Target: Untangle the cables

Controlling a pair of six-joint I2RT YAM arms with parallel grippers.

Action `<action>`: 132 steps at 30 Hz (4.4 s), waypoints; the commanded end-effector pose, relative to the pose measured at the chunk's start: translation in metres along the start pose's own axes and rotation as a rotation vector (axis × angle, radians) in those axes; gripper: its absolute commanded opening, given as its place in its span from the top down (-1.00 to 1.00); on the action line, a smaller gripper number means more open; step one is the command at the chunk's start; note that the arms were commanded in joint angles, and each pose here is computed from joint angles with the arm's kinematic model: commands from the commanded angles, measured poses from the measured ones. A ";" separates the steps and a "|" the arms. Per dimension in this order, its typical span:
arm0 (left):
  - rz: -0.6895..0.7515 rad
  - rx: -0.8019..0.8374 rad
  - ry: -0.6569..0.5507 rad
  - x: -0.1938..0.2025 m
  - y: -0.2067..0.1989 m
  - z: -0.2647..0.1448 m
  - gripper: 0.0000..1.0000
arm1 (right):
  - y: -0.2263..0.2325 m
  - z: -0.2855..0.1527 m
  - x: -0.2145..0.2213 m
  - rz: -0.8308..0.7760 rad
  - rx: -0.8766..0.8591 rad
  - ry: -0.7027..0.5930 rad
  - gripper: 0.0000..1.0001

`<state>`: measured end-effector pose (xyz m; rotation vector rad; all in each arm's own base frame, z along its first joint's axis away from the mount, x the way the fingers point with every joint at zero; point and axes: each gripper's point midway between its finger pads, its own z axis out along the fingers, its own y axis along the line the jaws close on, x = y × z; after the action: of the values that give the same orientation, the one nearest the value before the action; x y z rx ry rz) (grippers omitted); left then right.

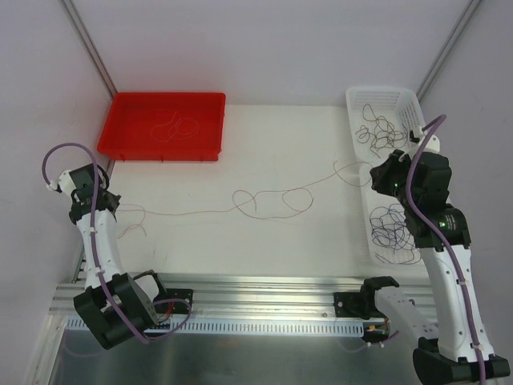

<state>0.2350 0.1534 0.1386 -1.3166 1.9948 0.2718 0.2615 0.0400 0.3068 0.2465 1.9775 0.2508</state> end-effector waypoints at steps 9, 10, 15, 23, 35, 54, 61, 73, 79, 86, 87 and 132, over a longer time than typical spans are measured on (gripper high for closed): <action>0.097 0.632 0.005 -0.012 -0.109 -0.080 1.00 | 0.073 0.020 0.052 -0.033 -0.400 0.265 0.99; 0.125 0.704 0.014 -0.010 -0.119 -0.095 1.00 | 0.077 0.022 0.063 -0.045 -0.408 0.298 0.94; 0.231 1.005 0.001 -0.012 -0.157 -0.178 1.00 | 0.056 0.048 0.117 -0.054 -0.279 0.437 0.70; 0.397 1.273 0.131 0.037 -0.191 -0.250 1.00 | 0.094 0.041 0.134 -0.191 -0.400 0.474 -0.30; 0.504 1.113 0.194 0.081 -0.180 -0.185 1.00 | 0.146 0.048 0.167 -0.314 -0.532 0.545 -0.40; 0.464 0.949 0.351 0.157 -0.162 -0.201 -0.96 | 0.111 0.037 0.170 -0.356 -0.385 0.503 -0.40; 0.516 0.768 0.361 0.220 -0.189 -0.197 -0.87 | 0.098 0.033 0.163 -0.319 -0.327 0.448 -0.42; 0.733 0.577 0.365 0.318 -0.228 -0.163 -0.40 | 0.109 0.040 0.185 -0.216 -0.369 0.481 -0.42; 0.795 0.552 0.404 0.342 -0.221 -0.157 0.23 | 0.116 0.057 0.190 -0.205 -0.350 0.486 -0.42; 0.858 0.713 0.307 0.285 -0.222 -0.199 1.00 | 0.118 0.084 0.206 -0.221 -0.303 0.521 -0.41; 0.863 0.738 0.302 0.279 -0.223 -0.207 1.00 | 0.112 0.093 0.214 -0.232 -0.262 0.537 -0.40; 0.929 0.976 0.355 0.219 -0.191 -0.285 1.00 | 0.161 0.159 0.310 -0.298 -0.203 0.798 0.49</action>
<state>0.2291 -0.2475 0.2318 0.2160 2.4143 -0.5175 0.2853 0.2876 0.0207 -0.3616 2.7202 0.4217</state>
